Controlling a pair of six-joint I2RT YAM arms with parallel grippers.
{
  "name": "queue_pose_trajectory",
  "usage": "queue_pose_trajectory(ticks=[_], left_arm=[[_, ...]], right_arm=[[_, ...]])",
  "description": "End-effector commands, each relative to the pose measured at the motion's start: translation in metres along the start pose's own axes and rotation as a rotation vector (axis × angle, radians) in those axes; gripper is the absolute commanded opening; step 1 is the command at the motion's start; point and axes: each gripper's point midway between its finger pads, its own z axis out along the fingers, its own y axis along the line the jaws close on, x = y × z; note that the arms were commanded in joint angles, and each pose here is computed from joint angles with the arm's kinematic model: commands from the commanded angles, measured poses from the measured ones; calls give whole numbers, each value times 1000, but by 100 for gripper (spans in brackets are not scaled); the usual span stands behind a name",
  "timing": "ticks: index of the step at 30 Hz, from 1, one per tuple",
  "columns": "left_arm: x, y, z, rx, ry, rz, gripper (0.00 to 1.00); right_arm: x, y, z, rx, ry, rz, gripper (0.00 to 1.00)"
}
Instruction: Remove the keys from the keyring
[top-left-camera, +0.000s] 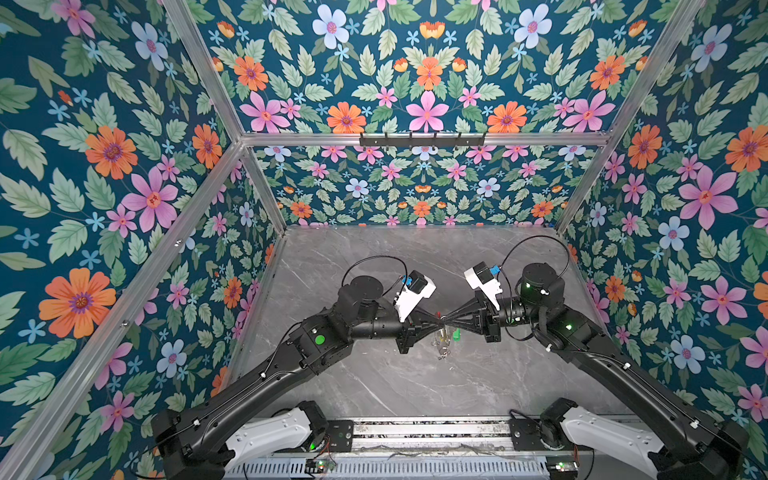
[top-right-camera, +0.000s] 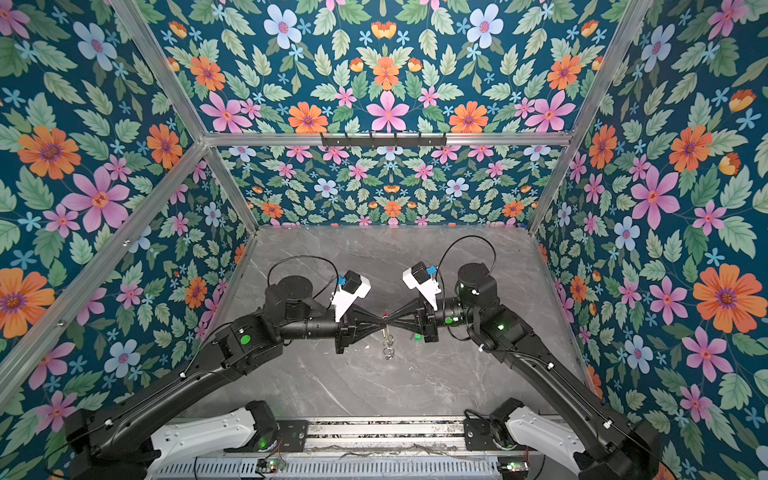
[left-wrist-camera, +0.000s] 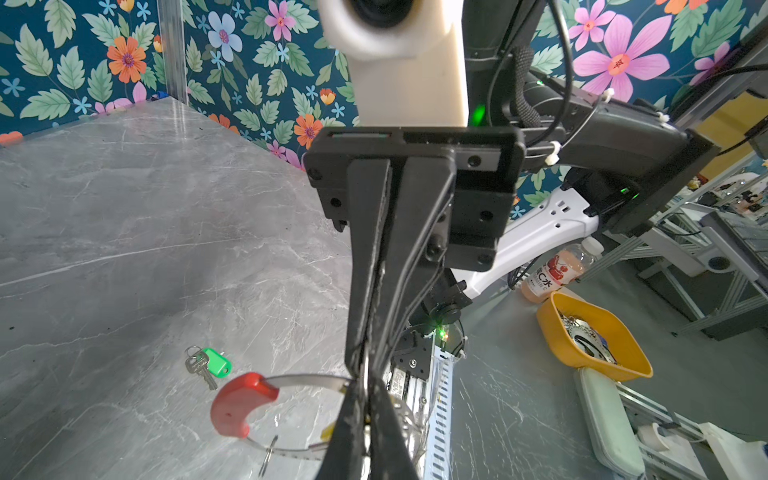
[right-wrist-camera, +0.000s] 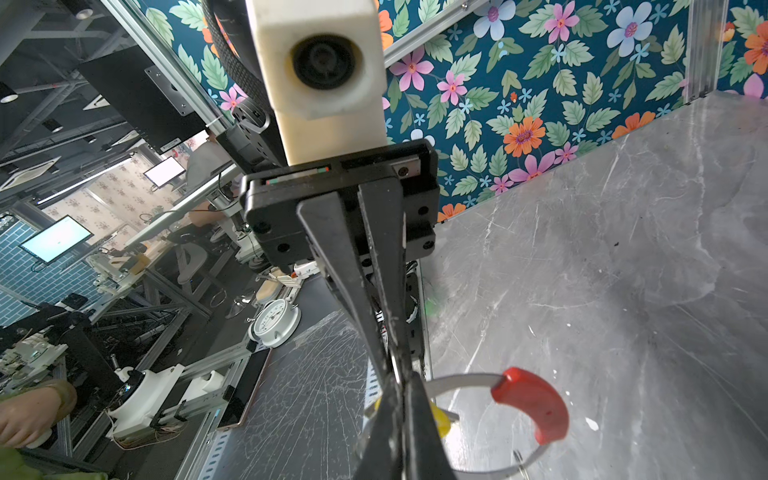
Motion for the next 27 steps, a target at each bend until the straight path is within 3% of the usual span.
queue_pose_trajectory(ticks=[1, 5, 27], left_arm=[[-11, 1, 2, -3, -56, 27, 10], [-11, 0, 2, 2, -66, 32, 17], [-12, -5, -19, -1, -191, 52, 31]], right_arm=[[-10, 12, 1, -45, -18, -39, 0], [-9, 13, 2, -43, -9, -33, 0], [-17, 17, 1, -22, -13, -48, 0]])
